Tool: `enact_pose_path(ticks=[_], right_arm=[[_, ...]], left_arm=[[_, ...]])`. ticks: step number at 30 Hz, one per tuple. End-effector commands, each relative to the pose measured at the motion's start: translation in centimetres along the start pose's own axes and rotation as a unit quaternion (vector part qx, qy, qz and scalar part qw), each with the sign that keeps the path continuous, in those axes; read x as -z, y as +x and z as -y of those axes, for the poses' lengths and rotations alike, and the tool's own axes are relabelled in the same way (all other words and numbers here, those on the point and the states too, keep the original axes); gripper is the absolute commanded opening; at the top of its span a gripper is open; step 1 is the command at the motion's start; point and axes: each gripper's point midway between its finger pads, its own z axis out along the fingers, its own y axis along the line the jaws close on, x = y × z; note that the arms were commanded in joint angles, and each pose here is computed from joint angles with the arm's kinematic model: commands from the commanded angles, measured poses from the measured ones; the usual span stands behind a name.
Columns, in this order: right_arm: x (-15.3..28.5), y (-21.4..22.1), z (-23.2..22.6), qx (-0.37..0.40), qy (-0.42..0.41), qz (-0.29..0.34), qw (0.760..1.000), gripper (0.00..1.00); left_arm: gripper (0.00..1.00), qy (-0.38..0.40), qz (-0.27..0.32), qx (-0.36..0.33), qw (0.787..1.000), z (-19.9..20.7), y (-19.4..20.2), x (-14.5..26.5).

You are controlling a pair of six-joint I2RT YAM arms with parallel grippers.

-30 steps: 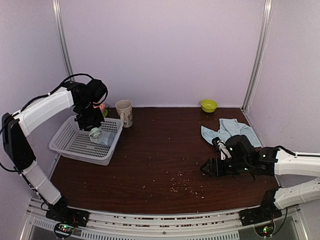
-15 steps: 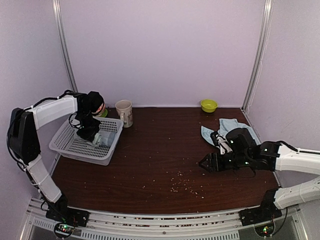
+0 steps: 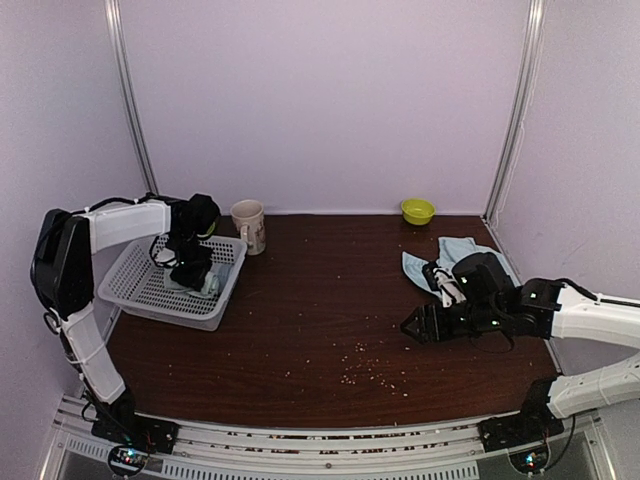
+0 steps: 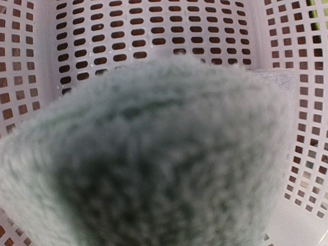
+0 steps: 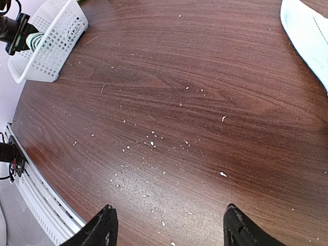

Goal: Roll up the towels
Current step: Place the towel in the bin.

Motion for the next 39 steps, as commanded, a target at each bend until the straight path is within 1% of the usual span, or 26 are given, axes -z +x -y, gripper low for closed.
enact_pose_path(ticks=[1, 6, 12, 13, 16, 20, 23, 25, 26, 29, 32, 39], right_arm=[[0.3, -0.8, 0.0, 0.004, 0.003, 0.007, 1.000, 0.70], [0.2, -0.7, 0.1, 0.004, 0.004, 0.006, 1.000, 0.70], [0.4, -0.4, 0.4, 0.004, 0.010, 0.004, 1.000, 0.70], [0.4, -0.5, 0.5, 0.004, 0.009, 0.005, 1.000, 0.70], [0.5, -0.4, 0.6, 0.002, 0.011, 0.005, 1.000, 0.70], [0.5, -0.5, 0.6, 0.001, 0.009, 0.006, 1.000, 0.70], [0.4, -0.6, 0.5, 0.001, 0.008, 0.006, 1.000, 0.71], [0.2, -0.5, 0.5, 0.001, 0.006, 0.004, 1.000, 0.71], [0.1, -0.5, 0.5, 0.002, 0.007, 0.003, 1.000, 0.71], [0.0, -0.6, 0.4, 0.003, 0.005, 0.001, 1.000, 0.70], [0.0, -0.7, 0.2, 0.003, 0.002, 0.002, 1.000, 0.70], [-0.5, -0.7, -0.2, 0.001, -0.008, -0.001, 1.000, 0.70]], left_arm=[[0.00, 0.003, -0.011, 0.013, 1.000, 0.3, 0.7, -0.8], [0.00, -0.005, -0.009, 0.014, 1.000, 0.0, 0.8, -1.8], [0.00, -0.020, -0.024, 0.000, 1.000, -0.1, 1.8, -3.7], [0.01, -0.022, -0.025, -0.001, 0.999, -0.2, 1.8, -3.9], [0.21, -0.023, -0.024, -0.006, 0.999, -0.4, 1.9, -4.1], [0.45, -0.018, -0.020, -0.015, 1.000, -0.5, 1.6, -3.8], [0.67, -0.013, -0.019, -0.022, 0.999, -0.7, 1.3, -3.2], [0.80, -0.010, -0.019, -0.031, 0.999, -0.8, 1.3, -2.9], [0.83, -0.011, -0.020, -0.035, 0.999, -0.9, 1.2, -2.8], [0.93, -0.007, -0.022, -0.045, 0.999, -1.0, 1.1, -2.1], [0.97, 0.003, -0.022, -0.057, 0.998, -0.8, 0.9, -0.9], [0.98, 0.027, -0.019, -0.091, 0.995, -0.4, 0.2, 2.7]])
